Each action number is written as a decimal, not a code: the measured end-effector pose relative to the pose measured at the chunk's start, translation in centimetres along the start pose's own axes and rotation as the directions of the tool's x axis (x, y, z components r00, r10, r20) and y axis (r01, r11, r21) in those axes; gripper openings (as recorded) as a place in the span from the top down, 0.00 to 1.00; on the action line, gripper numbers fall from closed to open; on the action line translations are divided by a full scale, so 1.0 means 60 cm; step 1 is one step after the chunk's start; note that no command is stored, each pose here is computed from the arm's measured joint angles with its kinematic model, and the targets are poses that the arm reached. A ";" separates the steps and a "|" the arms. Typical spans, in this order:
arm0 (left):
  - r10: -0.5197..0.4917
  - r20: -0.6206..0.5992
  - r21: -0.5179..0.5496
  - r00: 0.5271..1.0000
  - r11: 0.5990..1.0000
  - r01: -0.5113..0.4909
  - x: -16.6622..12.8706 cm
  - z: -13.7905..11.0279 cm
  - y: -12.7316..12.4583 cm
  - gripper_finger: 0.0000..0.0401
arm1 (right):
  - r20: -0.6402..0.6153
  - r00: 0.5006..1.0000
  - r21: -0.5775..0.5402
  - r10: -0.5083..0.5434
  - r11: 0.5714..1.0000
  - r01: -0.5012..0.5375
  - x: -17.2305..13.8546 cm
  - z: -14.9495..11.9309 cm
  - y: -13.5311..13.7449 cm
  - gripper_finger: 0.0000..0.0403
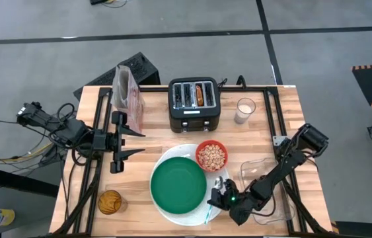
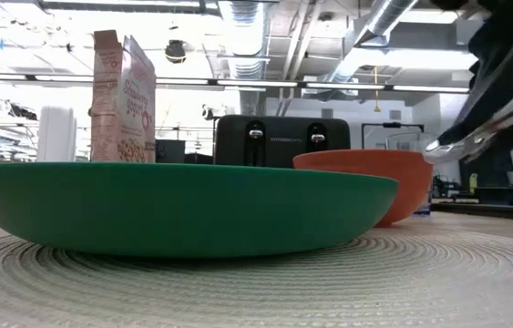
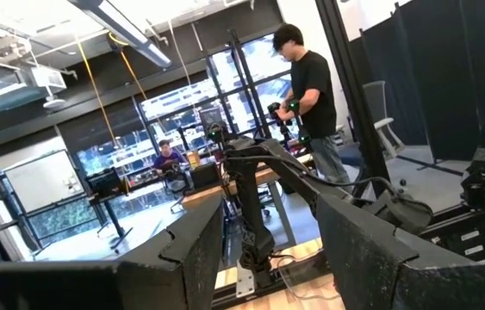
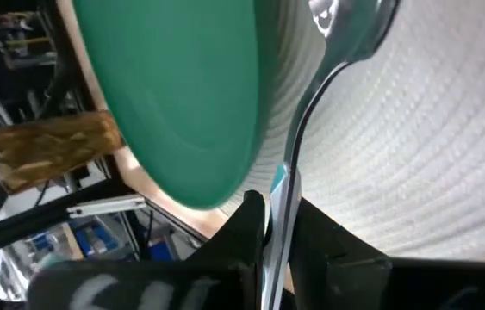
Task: Arrange a breakfast setting
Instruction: Put the spoon on the placemat to the right of the plate, then put the apple on the plate
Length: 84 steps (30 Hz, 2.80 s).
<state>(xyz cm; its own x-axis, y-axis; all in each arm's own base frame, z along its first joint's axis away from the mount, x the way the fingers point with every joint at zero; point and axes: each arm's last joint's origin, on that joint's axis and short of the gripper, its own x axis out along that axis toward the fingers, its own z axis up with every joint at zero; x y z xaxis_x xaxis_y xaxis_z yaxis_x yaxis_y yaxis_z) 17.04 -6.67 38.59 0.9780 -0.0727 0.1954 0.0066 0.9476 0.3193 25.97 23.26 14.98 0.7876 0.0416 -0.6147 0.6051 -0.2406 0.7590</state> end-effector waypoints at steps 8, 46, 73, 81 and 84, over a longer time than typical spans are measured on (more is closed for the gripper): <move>0.000 0.000 0.000 1.000 1.000 0.000 0.000 0.000 0.000 0.56 | 0.024 0.997 -0.005 -0.067 0.998 0.067 0.009 0.018 0.004 0.87; 0.003 0.030 -0.010 1.000 1.000 -0.003 -0.012 0.008 0.008 0.56 | 0.006 0.986 0.011 -0.166 0.986 0.166 0.028 0.049 0.020 0.82; -0.070 0.162 -0.122 0.984 0.988 0.091 -0.080 0.039 0.041 0.56 | -0.135 0.990 0.038 0.048 0.998 -0.043 -0.005 0.016 0.063 0.54; -0.090 0.111 -0.184 0.990 0.977 0.110 -0.169 0.033 0.073 0.56 | -0.054 0.964 -0.100 0.262 0.959 -0.266 -0.073 0.039 0.139 0.54; -0.108 0.068 -0.228 0.992 0.966 0.121 -0.194 0.023 0.079 0.56 | -0.032 0.945 -0.165 0.326 0.931 -0.327 -0.096 0.058 0.171 0.54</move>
<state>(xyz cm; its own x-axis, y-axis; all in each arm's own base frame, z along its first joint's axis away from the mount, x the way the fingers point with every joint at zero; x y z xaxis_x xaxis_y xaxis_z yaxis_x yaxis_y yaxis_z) 5.37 -1.75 39.12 0.9551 -0.1953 0.2228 0.1719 0.9778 0.1202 27.24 17.19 25.56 0.9452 -0.0083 -0.3265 0.3249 -0.0770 0.9426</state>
